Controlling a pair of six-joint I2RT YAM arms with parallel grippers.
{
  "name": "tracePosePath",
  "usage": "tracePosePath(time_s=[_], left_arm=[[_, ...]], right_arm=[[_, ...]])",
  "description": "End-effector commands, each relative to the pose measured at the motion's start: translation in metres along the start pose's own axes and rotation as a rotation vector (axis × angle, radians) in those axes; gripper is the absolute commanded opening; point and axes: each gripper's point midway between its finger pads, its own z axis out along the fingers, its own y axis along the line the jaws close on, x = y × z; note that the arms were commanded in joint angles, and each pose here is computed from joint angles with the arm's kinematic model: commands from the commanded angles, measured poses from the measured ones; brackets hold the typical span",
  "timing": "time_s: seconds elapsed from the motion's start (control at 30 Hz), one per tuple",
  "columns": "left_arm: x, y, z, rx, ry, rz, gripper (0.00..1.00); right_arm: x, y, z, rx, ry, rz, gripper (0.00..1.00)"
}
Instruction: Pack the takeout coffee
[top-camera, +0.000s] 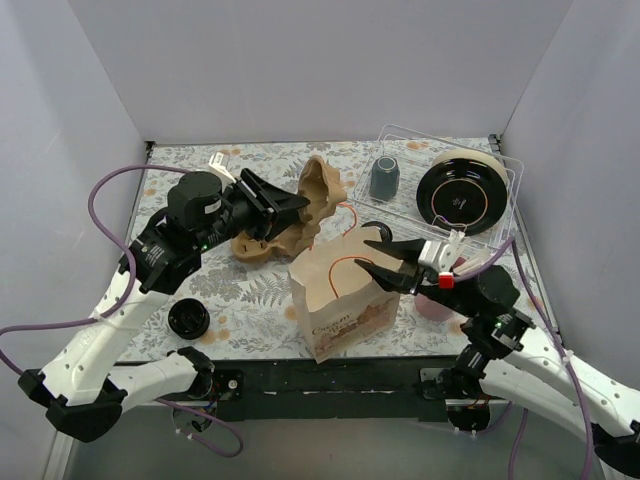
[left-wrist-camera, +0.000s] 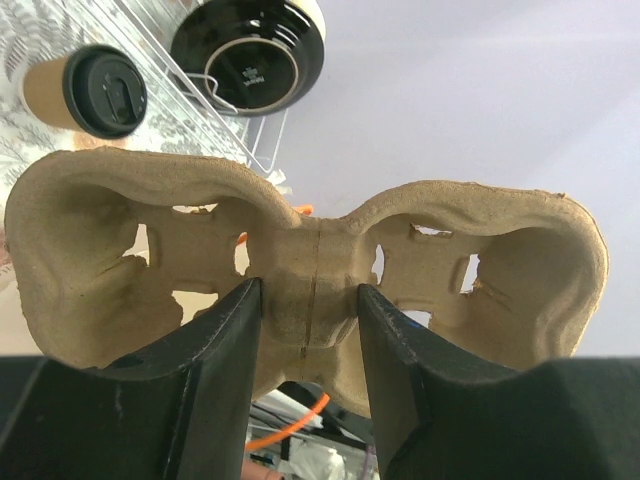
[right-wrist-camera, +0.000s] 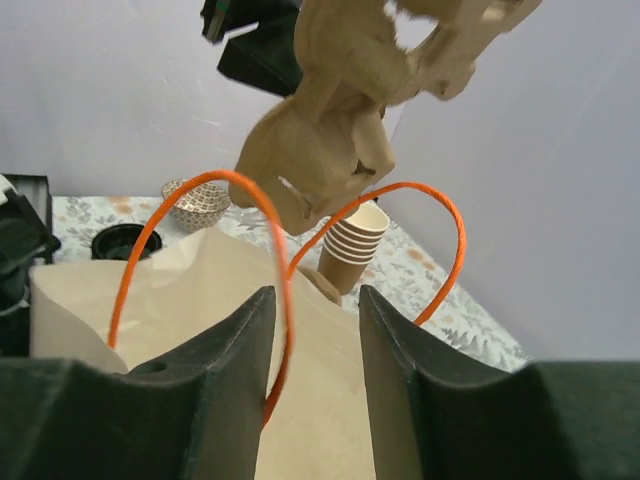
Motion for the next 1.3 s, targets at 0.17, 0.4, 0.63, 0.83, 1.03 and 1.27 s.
tracePosePath(time_s=[0.17, 0.4, 0.63, 0.83, 1.03, 1.27], left_arm=[[-0.035, -0.013, -0.001, 0.000, -0.178, 0.222, 0.19], [-0.042, -0.007, -0.012, -0.008, -0.224, 0.300, 0.21], [-0.038, -0.003, -0.031, 0.004, -0.222, 0.351, 0.21], [-0.032, 0.003, -0.043, 0.023, -0.206, 0.372, 0.21], [-0.022, 0.004, -0.044, 0.049, -0.158, 0.371, 0.21], [-0.020, -0.002, -0.052, 0.082, -0.161, 0.384, 0.21]], right_arm=[[-0.024, -0.024, -0.026, 0.182, 0.255, 0.275, 0.52], [-0.028, -0.071, -0.037, 0.472, 0.385, 0.332, 0.53], [-0.001, -0.068, -0.045, 0.497, 0.709, 0.369, 0.57], [0.018, -0.059, -0.055, 0.456, 0.900, 0.372, 0.63], [0.055, -0.048, -0.051, 0.400, 1.028, 0.401, 0.63], [0.080, -0.065, -0.044, 0.429, 1.032, 0.451, 0.45]])
